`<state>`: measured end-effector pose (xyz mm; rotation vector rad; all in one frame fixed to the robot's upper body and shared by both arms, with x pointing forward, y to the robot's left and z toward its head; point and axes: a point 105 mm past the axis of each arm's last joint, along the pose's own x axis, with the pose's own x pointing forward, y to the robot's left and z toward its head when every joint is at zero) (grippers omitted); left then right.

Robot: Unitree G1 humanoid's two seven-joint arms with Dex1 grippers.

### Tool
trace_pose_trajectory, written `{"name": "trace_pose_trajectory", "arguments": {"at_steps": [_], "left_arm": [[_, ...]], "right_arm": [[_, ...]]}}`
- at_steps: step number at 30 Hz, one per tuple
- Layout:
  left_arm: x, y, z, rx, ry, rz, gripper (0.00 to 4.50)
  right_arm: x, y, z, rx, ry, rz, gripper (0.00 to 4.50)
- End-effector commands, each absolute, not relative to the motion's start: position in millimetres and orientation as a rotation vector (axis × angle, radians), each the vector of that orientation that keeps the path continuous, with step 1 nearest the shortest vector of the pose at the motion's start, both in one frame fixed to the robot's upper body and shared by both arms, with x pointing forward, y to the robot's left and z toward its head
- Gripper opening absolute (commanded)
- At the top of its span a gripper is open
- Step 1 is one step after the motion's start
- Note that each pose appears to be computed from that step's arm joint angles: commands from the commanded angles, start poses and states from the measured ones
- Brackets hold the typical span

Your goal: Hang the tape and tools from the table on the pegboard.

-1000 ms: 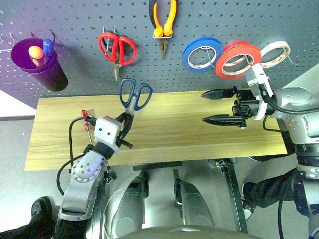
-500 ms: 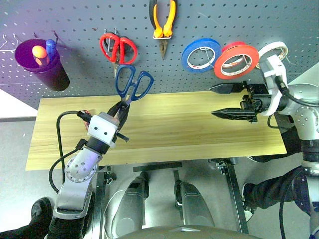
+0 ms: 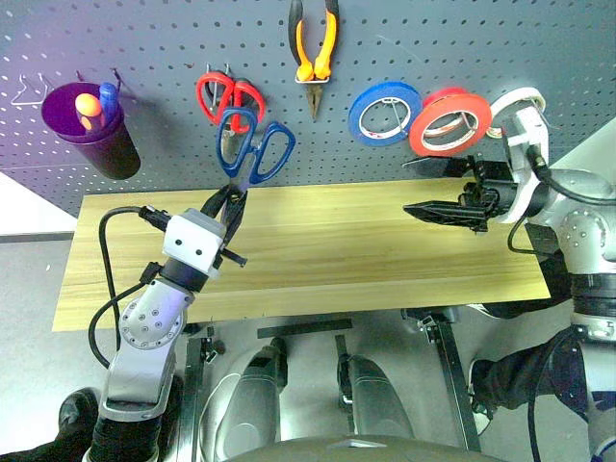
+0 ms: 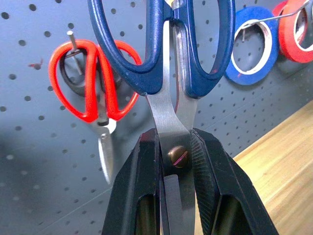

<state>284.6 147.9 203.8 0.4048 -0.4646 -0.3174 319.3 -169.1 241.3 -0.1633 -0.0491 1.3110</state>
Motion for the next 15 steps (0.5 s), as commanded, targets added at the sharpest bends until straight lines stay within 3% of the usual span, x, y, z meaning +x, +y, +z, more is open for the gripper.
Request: {"name": "trace_pose_trajectory", "arguments": {"at_steps": [1, 5, 8, 15], "left_arm": [[275, 153, 218, 0.421, -0.519, -0.293, 0.62], [273, 155, 220, 0.42, -0.522, -0.284, 0.62], [272, 156, 222, 0.419, -0.52, -0.282, 0.62], [275, 158, 228, 0.41, -0.522, -0.268, 0.62]], "right_arm": [[315, -171, 250, -0.22, -0.127, 1.308, 4.5], [306, -171, 250, -0.151, -0.083, 1.39, 4.5], [311, -172, 249, -0.13, -0.047, 1.358, 3.95], [310, -171, 257, -0.074, -0.054, 1.384, 3.95]]}}
